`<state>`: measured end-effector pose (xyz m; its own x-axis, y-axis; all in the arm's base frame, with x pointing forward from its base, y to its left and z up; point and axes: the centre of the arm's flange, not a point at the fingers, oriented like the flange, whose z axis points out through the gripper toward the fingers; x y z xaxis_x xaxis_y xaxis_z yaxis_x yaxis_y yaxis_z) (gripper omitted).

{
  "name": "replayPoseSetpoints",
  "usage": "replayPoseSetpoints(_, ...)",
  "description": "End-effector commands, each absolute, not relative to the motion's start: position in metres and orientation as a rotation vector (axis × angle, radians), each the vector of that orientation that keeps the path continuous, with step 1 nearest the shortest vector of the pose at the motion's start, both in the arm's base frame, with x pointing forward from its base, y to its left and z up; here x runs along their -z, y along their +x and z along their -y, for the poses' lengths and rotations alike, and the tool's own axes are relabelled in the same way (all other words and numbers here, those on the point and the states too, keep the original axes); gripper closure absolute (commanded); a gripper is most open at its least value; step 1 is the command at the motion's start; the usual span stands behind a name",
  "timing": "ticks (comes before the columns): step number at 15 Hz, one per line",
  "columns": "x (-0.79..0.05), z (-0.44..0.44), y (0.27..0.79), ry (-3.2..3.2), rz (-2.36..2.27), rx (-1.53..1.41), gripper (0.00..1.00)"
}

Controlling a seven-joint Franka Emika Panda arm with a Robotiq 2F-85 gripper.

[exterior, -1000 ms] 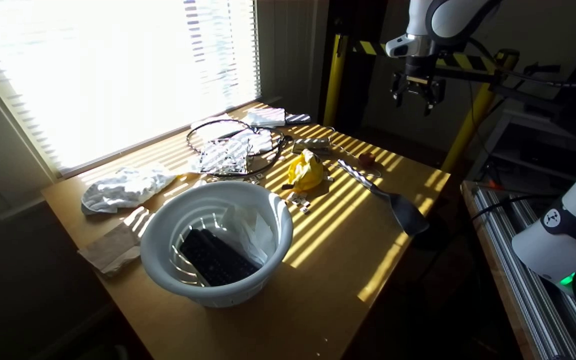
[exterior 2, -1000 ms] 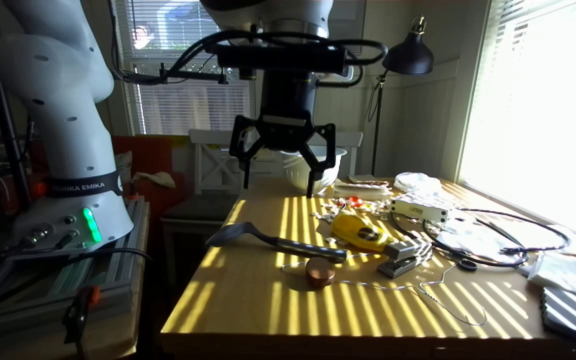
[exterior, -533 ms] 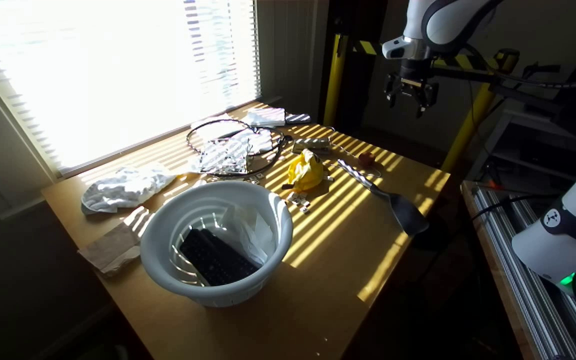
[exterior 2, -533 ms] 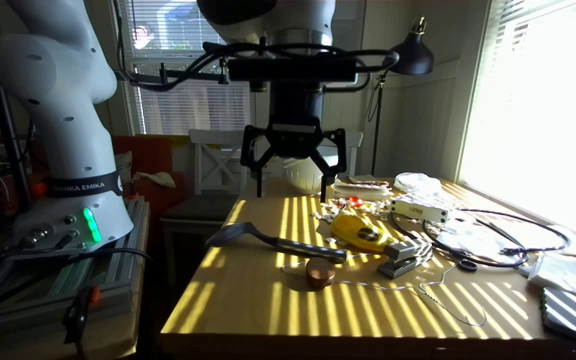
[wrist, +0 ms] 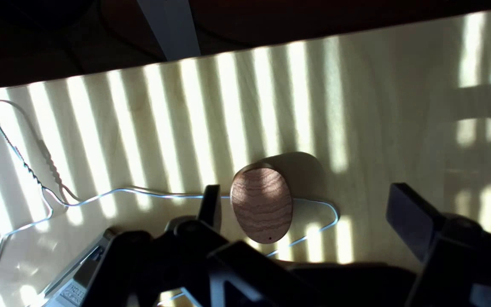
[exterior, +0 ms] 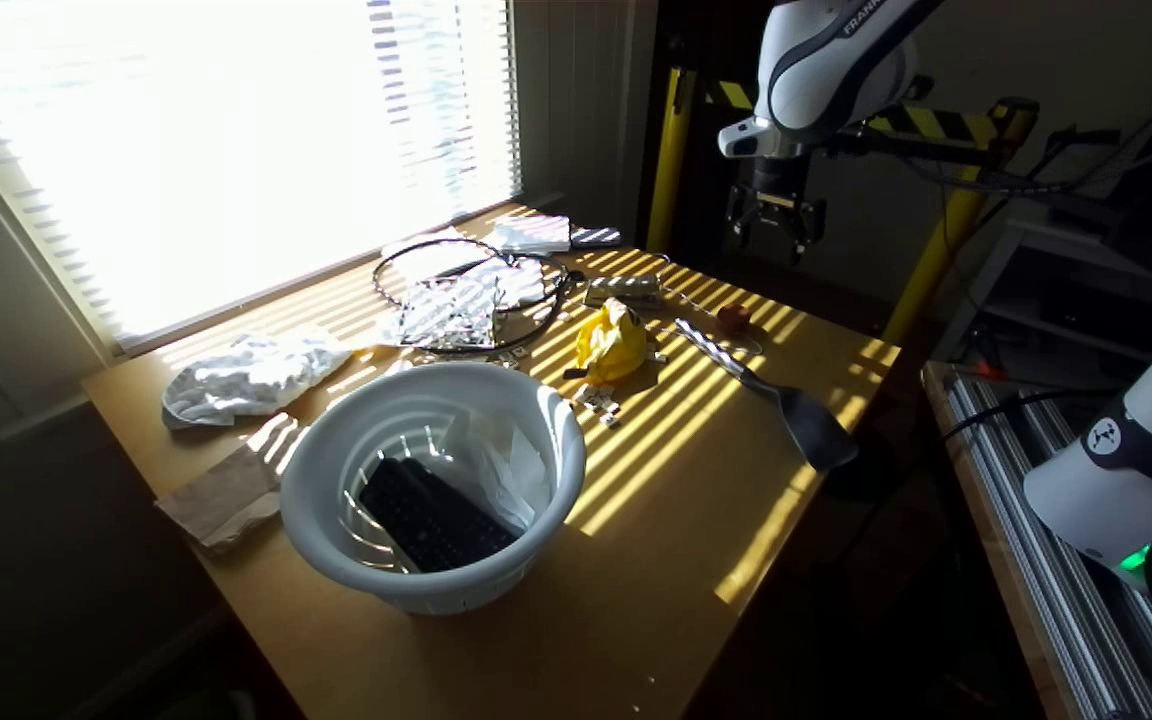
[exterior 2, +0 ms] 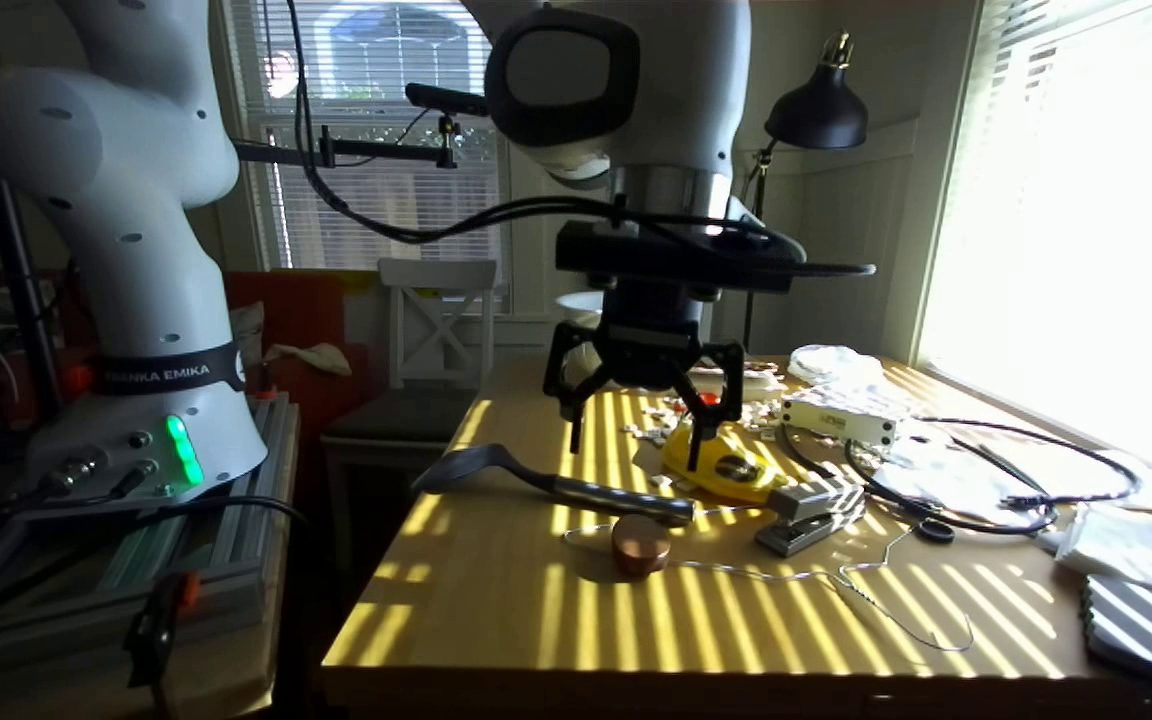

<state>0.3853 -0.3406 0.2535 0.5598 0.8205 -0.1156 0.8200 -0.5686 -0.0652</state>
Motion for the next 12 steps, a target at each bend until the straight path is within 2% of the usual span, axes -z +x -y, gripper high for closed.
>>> replayPoseSetpoints(1, -0.219, 0.334, 0.428, -2.774, 1.425, -0.316, 0.00)
replayPoseSetpoints(5, -0.182, 0.308, 0.437, -2.770, 1.382, -0.452, 0.00)
replayPoseSetpoints(6, -0.194, 0.307, 0.429, -2.763, 1.405, -0.380, 0.00)
replayPoseSetpoints(12, -0.181, 0.302, 0.432, -2.828, 1.416, -0.362, 0.00)
